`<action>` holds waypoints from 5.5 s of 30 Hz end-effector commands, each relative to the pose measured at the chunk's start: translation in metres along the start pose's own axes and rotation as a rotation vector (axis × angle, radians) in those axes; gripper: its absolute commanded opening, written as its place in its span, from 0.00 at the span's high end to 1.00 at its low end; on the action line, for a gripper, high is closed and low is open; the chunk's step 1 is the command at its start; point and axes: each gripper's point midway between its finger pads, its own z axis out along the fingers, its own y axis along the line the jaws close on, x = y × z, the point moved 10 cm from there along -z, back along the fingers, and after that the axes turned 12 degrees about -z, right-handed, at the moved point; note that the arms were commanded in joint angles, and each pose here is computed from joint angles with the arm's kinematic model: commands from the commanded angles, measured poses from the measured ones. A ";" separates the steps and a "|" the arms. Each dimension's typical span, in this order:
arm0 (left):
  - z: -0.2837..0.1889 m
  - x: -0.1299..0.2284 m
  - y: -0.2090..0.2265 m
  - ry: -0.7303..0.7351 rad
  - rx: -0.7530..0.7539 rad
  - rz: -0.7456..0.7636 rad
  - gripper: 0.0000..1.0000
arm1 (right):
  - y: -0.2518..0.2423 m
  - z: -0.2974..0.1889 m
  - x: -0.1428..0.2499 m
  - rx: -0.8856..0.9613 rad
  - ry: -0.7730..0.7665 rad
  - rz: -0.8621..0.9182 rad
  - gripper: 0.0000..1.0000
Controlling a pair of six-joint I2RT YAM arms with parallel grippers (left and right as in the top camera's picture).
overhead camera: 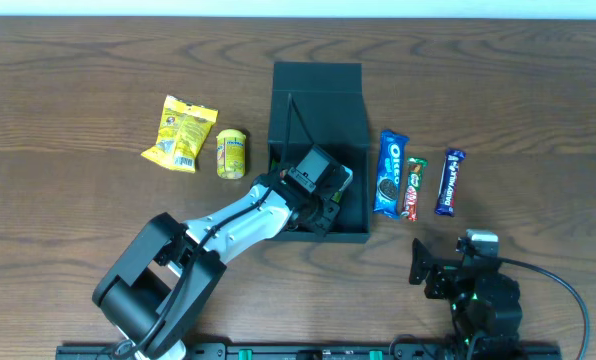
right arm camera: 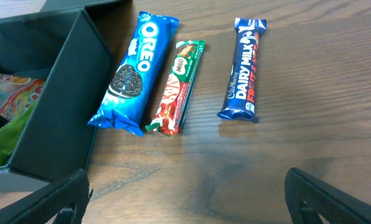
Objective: Pack container
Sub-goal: 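Release the Haribo bag and press it flat inside the box, then grasp the blue Oreo pack with the right gripper, then place the Oreo pack into the box's right side with the right gripper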
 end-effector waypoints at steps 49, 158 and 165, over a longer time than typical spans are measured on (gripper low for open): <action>-0.010 0.019 0.051 0.151 -0.310 -0.215 0.88 | 0.020 0.105 -0.127 -0.171 0.461 0.275 0.09; -0.086 0.056 0.103 -0.099 -0.113 -0.600 0.87 | 0.095 0.109 -0.136 0.085 0.746 0.075 0.98; -0.080 0.051 0.101 -0.097 -0.053 -0.626 0.87 | 0.082 0.127 -0.092 0.027 0.786 0.149 0.98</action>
